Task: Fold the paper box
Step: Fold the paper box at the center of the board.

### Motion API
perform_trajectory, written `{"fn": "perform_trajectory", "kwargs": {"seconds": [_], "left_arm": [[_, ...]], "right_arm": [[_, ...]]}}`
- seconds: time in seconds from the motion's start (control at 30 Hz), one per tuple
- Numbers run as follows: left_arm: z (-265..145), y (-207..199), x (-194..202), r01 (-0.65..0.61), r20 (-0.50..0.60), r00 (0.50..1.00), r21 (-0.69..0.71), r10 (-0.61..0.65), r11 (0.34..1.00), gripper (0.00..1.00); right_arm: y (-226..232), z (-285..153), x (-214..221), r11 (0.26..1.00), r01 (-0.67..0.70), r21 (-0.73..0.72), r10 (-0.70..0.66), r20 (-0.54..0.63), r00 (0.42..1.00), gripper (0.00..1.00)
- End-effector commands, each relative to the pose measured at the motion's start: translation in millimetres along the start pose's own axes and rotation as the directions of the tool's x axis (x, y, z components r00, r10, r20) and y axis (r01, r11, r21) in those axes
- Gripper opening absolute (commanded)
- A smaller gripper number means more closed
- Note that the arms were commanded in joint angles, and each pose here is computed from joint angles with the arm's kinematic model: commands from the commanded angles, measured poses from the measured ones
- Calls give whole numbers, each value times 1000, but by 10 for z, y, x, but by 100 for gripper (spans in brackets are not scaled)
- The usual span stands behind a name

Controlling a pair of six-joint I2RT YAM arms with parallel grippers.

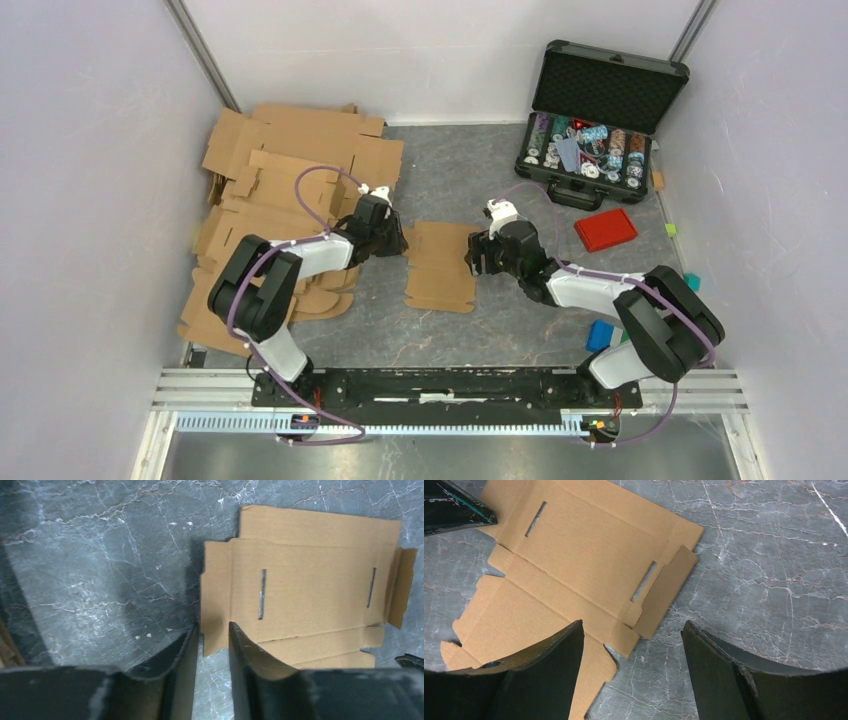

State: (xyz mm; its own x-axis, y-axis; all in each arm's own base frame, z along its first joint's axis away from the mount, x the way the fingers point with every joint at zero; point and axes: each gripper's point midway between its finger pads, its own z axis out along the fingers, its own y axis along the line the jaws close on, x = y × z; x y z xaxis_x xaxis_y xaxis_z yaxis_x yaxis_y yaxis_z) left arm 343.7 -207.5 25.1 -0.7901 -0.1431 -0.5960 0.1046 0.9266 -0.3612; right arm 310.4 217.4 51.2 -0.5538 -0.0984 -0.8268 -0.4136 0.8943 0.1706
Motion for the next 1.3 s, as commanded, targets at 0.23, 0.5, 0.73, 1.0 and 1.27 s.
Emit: {"fn": "perform_trajectory", "kwargs": {"seconds": [0.23, 0.5, 0.73, 1.0, 1.27], "left_arm": [[-76, -165, -112, -60, 51, 997, 98, 55, 993, 2], [-423, -385, -265, -112, 191, 979, 227, 68, 967, 2], [-650, -631, -188, -201, 217, 968, 372, 126, 906, 2], [-859, -750, -189, -272, 287, 945, 427, 156, 862, 2], [-1111, -962, -169, -365, 376, 908, 490, 186, 792, 2]], "right_arm": [[-83, -116, -287, 998, 9, 64, -15, 96, 995, 78], [-101, -315, -441, 998, 0, 60, -13, 208, 978, 79], [96, -445, -584, 994, 93, -51, -73, 307, 949, 80], [352, -517, -674, 956, 243, -167, -171, 356, 919, 84], [826, -437, -709, 799, 436, -414, -366, 240, 899, 83]]}}
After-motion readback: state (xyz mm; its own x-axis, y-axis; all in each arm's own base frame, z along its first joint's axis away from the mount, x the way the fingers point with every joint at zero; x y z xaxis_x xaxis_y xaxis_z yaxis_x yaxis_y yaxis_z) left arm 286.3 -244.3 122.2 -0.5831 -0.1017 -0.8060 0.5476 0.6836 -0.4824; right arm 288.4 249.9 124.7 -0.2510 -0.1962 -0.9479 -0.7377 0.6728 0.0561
